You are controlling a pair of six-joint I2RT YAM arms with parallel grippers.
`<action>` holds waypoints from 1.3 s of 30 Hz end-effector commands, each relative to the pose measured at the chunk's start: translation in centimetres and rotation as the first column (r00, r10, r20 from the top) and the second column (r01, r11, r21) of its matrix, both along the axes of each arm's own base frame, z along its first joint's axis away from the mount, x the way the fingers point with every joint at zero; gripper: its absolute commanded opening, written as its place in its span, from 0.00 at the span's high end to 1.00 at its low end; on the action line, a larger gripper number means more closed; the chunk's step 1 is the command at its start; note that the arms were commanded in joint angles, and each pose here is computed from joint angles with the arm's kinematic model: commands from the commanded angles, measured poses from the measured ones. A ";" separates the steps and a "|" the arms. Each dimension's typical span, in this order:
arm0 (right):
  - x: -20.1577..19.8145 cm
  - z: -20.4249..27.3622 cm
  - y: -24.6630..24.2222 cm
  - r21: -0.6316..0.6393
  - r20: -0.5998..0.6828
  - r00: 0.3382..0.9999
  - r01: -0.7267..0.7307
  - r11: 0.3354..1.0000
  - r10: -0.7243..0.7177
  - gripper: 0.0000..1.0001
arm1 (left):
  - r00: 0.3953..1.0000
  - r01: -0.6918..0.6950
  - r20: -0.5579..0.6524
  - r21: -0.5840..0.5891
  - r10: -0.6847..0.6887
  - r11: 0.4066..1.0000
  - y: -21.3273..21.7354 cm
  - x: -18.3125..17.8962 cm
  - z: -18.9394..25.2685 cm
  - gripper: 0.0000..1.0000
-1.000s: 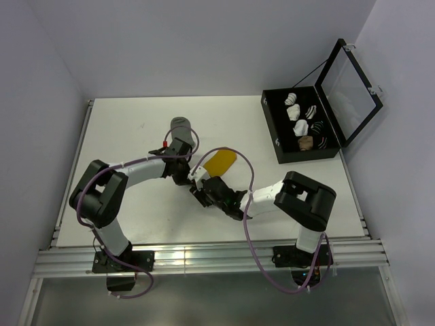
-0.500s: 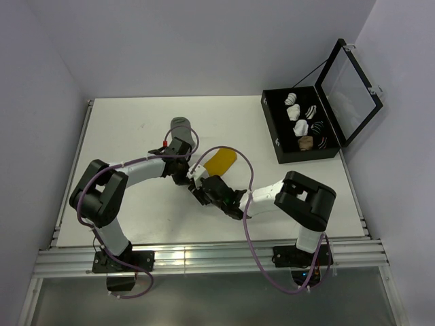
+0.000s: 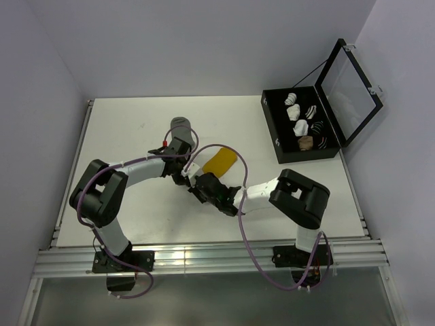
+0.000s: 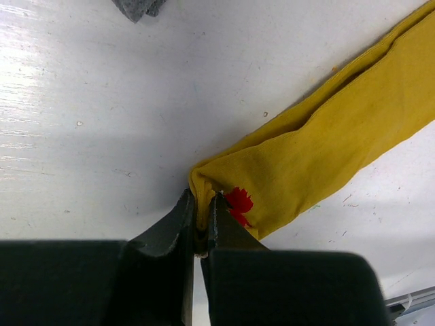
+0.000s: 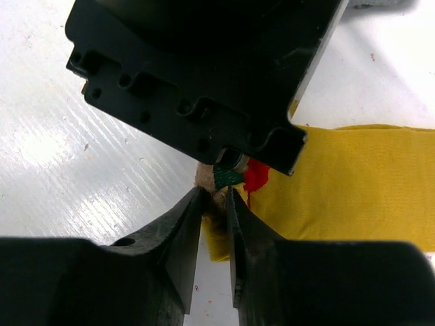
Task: Roll the socks
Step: Roll the sock at the center of the board.
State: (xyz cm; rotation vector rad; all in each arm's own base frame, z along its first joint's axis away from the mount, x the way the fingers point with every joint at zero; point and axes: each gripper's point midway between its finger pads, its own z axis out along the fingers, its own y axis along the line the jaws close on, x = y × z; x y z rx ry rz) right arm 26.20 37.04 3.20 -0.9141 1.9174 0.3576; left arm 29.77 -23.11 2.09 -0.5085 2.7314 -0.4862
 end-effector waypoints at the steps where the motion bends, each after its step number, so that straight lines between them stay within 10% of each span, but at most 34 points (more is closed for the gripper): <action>1: -1.3 -2.1 -0.5 -0.063 -0.073 0.997 -0.025 0.998 0.021 0.71 | 1.000 0.000 -0.020 -0.007 -0.001 1.000 0.0 -0.3 -0.4 1.00; 13: -1.8 -3.9 -1.9 -0.140 -0.142 0.989 0.018 0.990 -0.038 0.57 | 1.000 -0.013 -0.019 -0.010 0.013 1.000 0.5 0.2 0.1 1.00; 19: -1.4 -5.3 -2.5 -0.171 -0.184 0.979 0.052 0.984 -0.083 0.72 | 0.999 -0.032 -0.002 -0.021 0.032 0.999 0.7 0.6 0.9 0.99; 22: -0.5 -5.5 -3.4 -0.152 -0.213 0.970 0.089 0.984 -0.120 0.95 | 0.998 -0.061 0.008 -0.041 0.061 0.997 1.1 0.6 1.2 0.94; 26: -0.7 -4.9 -3.3 -0.094 -0.264 0.961 0.065 0.993 -0.087 1.00 | 0.990 -0.128 0.041 -0.071 0.132 0.989 1.9 0.9 2.1 0.81; 32: -1.4 -3.5 -2.7 0.058 -0.434 0.901 0.016 0.998 0.011 1.00 | 0.949 -0.250 0.148 -0.178 0.277 0.952 3.0 2.0 5.1 0.31; 39: -1.9 -2.0 -2.4 0.255 -0.642 0.752 0.025 0.967 0.150 1.00 | 0.875 -0.278 0.287 -0.361 0.390 0.890 3.7 1.9 8.1 0.28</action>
